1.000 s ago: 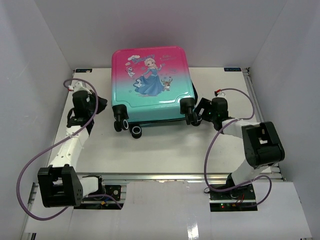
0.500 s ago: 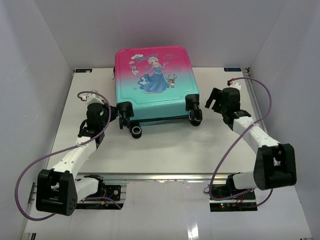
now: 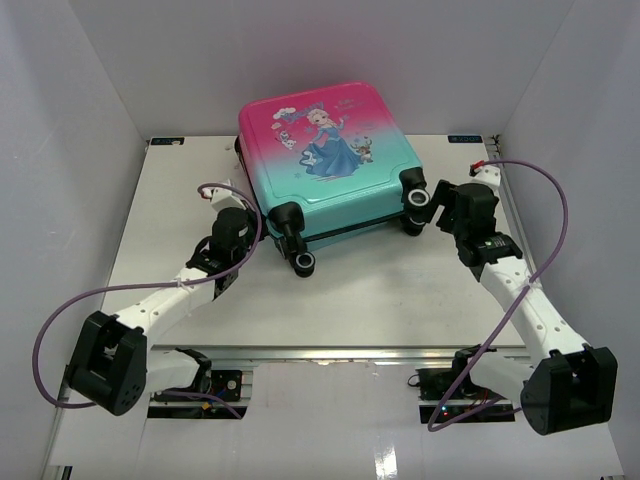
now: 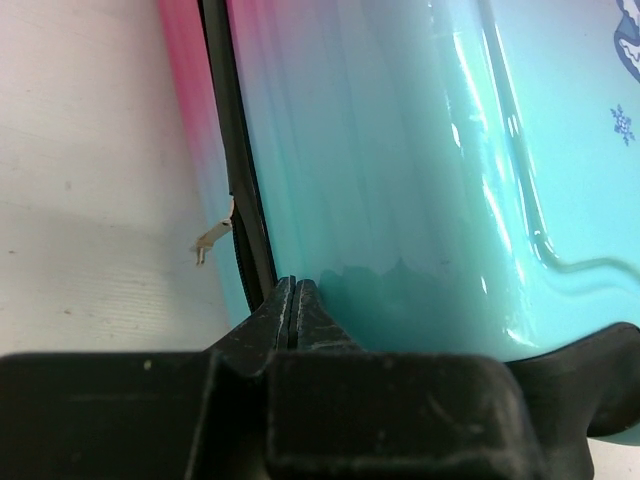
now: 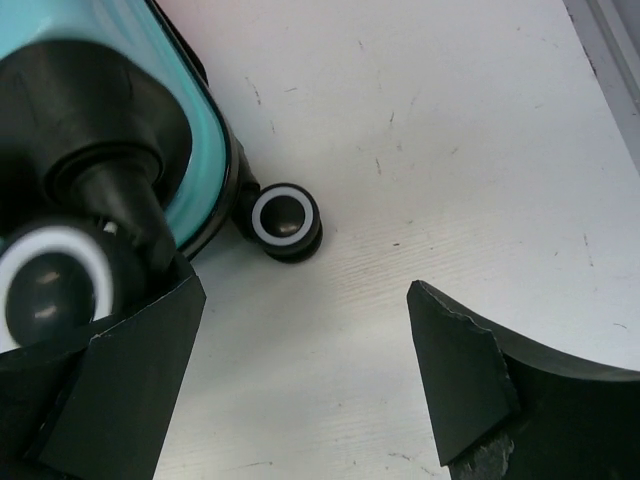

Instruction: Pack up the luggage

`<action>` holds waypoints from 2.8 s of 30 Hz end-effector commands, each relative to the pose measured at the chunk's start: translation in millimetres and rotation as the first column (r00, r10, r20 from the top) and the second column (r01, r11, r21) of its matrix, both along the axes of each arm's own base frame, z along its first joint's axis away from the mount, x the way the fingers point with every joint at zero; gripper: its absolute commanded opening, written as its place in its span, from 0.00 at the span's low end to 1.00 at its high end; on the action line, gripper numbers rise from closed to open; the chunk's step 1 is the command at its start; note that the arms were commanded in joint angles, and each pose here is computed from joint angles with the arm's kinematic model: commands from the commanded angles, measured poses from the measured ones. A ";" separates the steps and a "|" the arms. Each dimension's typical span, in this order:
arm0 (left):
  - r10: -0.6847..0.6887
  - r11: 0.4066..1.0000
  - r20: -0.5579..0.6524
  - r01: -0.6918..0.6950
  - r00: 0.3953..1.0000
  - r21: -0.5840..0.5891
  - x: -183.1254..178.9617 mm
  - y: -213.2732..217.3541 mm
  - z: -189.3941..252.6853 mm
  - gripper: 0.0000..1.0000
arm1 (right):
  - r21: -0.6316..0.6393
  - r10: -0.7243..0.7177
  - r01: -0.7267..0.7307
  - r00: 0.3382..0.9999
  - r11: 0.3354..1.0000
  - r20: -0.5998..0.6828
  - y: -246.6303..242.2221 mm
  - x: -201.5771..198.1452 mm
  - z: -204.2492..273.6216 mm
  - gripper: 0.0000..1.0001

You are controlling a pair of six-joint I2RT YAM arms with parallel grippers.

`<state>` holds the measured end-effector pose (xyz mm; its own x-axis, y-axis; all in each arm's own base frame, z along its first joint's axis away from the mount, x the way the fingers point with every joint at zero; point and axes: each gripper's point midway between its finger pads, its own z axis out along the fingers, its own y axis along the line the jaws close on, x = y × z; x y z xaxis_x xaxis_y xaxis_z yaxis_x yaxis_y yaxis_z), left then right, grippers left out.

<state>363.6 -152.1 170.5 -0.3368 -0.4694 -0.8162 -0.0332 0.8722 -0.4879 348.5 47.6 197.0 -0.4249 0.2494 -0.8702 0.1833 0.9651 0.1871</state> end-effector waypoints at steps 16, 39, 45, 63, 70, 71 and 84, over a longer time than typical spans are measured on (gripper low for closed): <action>-0.190 0.982 0.111 0.186 0.976 0.041 -7.9 -89.2 59.2 0.00 | -0.072 0.708 -0.720 0.652 0.691 0.271 192.6 -61.8 86.9 0.93; -0.026 0.992 0.108 0.039 0.994 -0.117 103.8 77.5 50.0 0.31 | -0.243 0.772 -0.763 0.631 0.600 -0.075 255.7 -62.2 -27.0 0.78; -0.034 0.991 0.095 0.046 0.995 -0.124 118.3 79.8 36.4 0.34 | -0.382 0.668 -0.621 0.744 0.684 -0.014 220.2 -42.5 4.4 0.24; -0.187 0.968 0.176 0.211 0.967 -0.133 131.6 56.0 47.4 0.37 | -0.344 0.460 -0.397 0.879 0.851 0.124 104.3 -19.6 9.7 0.09; -0.220 0.964 0.105 0.233 0.970 -0.131 148.5 49.4 27.0 0.39 | -0.289 0.466 -0.403 0.863 0.868 0.194 95.7 -22.2 29.8 0.24; -0.225 0.962 0.099 0.237 0.969 -0.133 151.1 48.2 23.9 0.40 | -0.287 0.472 -0.410 0.860 0.866 0.196 97.1 -22.5 30.7 0.26; -0.301 0.943 -0.006 0.297 0.954 -0.152 183.1 13.1 -14.7 0.43 | -0.243 0.471 -0.421 0.856 0.874 0.211 99.7 -28.3 30.9 0.42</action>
